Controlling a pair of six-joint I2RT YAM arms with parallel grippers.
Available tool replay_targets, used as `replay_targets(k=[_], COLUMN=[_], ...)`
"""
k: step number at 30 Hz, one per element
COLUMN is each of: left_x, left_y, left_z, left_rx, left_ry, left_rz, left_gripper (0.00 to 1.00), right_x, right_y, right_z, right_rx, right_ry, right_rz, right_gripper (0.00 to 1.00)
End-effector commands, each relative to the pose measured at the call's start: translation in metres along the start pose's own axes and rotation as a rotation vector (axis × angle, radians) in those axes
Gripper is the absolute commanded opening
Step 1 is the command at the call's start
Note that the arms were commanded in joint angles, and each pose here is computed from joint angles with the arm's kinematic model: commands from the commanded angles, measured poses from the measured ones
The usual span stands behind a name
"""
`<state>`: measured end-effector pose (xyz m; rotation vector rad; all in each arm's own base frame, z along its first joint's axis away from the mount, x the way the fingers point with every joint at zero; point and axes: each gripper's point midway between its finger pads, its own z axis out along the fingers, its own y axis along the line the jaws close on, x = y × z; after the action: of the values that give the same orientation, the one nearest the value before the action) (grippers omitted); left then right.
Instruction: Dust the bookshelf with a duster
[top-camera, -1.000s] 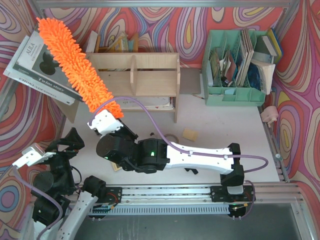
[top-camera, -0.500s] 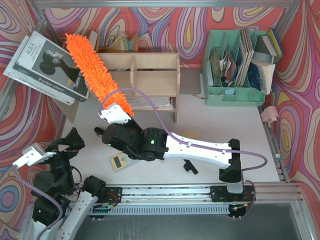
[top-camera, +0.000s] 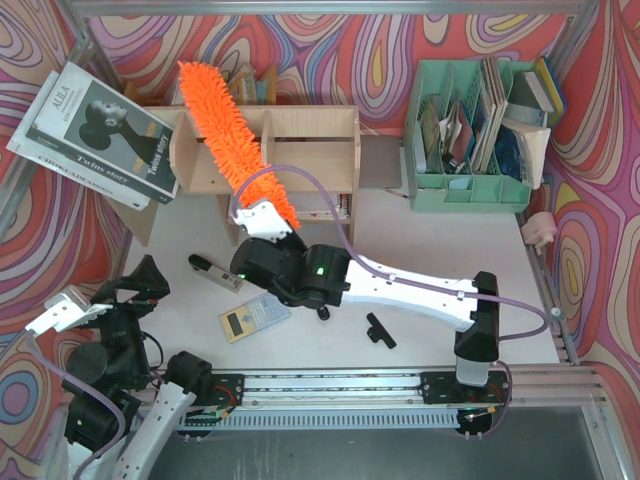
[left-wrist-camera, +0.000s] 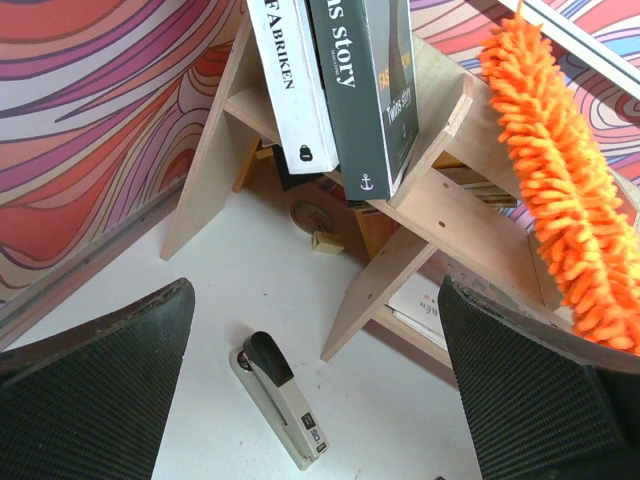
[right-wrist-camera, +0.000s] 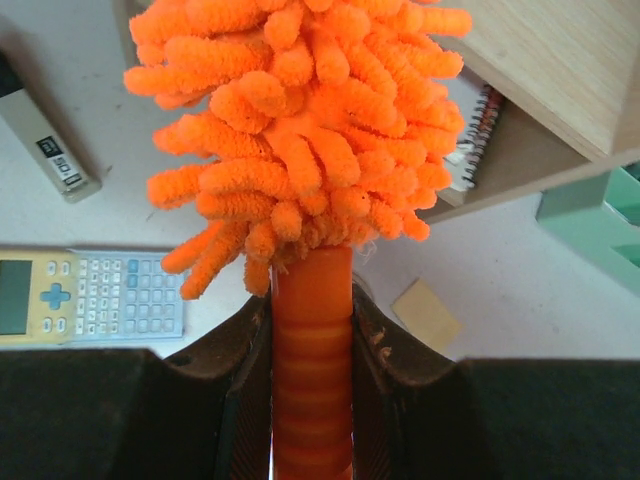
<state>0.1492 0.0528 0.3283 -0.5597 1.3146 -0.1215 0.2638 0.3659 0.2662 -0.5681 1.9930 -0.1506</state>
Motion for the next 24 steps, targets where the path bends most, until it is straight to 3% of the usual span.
replay_targets(k=[1,14,19,24], left_x=[0.002,0.001,0.001,0.002], left_y=[-0.003,-0.002,-0.001,-0.002], left_z=[0.002,0.002,0.002,0.002], left_rx=[0.005,0.000,-0.001,0.000], left_ry=[-0.002,-0.002,-0.004,-0.002], left_rz=[-0.007,-0.004,-0.005,-0.004], left_gripper=[0.98,0.98,0.98,0.98], right_x=[-0.024,-0.049,-0.041,-0.027], right_y=[-0.042,0.039,0.029,-0.010], right_z=[-0.021,-0.027,-0.025,-0.024], right_rx=[0.054,-0.141,-0.087,0.021], right_ry=[-0.066,-0.136,-0.130,-0.098], right_rz=[0.163,0.079,0.084,0.140], right_gripper=[0.00,0.00,0.00,0.00])
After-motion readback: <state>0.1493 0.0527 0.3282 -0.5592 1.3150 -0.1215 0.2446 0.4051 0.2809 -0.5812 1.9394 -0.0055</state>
